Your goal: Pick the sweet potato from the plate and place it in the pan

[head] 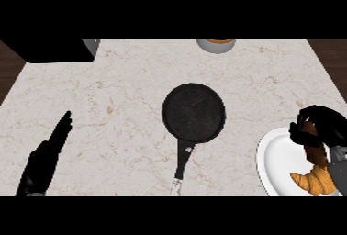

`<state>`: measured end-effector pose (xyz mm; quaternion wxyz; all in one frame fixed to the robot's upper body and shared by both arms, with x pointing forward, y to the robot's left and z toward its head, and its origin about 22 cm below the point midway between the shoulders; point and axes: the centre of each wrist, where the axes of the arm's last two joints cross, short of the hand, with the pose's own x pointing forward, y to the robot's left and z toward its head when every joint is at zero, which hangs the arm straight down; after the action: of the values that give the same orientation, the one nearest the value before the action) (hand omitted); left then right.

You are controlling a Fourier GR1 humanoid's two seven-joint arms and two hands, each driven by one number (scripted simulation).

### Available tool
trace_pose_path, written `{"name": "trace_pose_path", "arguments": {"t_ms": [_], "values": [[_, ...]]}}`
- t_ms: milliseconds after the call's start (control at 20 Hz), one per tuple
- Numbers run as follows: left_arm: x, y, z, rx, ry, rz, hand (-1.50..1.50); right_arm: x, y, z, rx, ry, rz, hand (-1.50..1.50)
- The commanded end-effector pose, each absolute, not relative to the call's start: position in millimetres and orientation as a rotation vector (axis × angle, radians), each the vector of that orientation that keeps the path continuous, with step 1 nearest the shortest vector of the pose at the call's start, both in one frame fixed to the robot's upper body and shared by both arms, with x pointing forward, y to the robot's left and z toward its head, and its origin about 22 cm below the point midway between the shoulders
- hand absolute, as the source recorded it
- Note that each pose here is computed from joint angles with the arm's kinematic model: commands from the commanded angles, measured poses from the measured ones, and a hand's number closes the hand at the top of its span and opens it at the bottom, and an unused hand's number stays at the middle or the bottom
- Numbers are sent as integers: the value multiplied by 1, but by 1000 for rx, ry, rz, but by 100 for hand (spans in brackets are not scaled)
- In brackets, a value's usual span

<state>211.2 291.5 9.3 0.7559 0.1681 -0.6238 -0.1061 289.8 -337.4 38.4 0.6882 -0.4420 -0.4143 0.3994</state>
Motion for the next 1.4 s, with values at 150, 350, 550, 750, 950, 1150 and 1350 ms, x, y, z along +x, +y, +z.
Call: {"name": "trace_pose_path", "arguments": {"t_ms": [150,350,550,750,950,1150,1350], "values": [[201,291,7,363,-1358,-243,0,277,-303,102,-1227,-1418,866,150],[216,282,12,362,-1366,-255,0,266,-278,132,-1213,-1510,843,150],[234,282,7,343,-1379,-254,0,302,-235,124,-1089,-1558,805,150],[217,295,23,323,-1399,-278,0,321,-205,125,-978,-1554,801,150],[223,279,5,314,-1381,-278,0,348,-154,109,-907,-1554,776,150],[232,280,13,325,-1406,-292,0,386,-149,87,-801,-1504,759,150],[236,279,10,308,-1408,-286,0,396,-113,51,-790,-1429,841,150]]}}
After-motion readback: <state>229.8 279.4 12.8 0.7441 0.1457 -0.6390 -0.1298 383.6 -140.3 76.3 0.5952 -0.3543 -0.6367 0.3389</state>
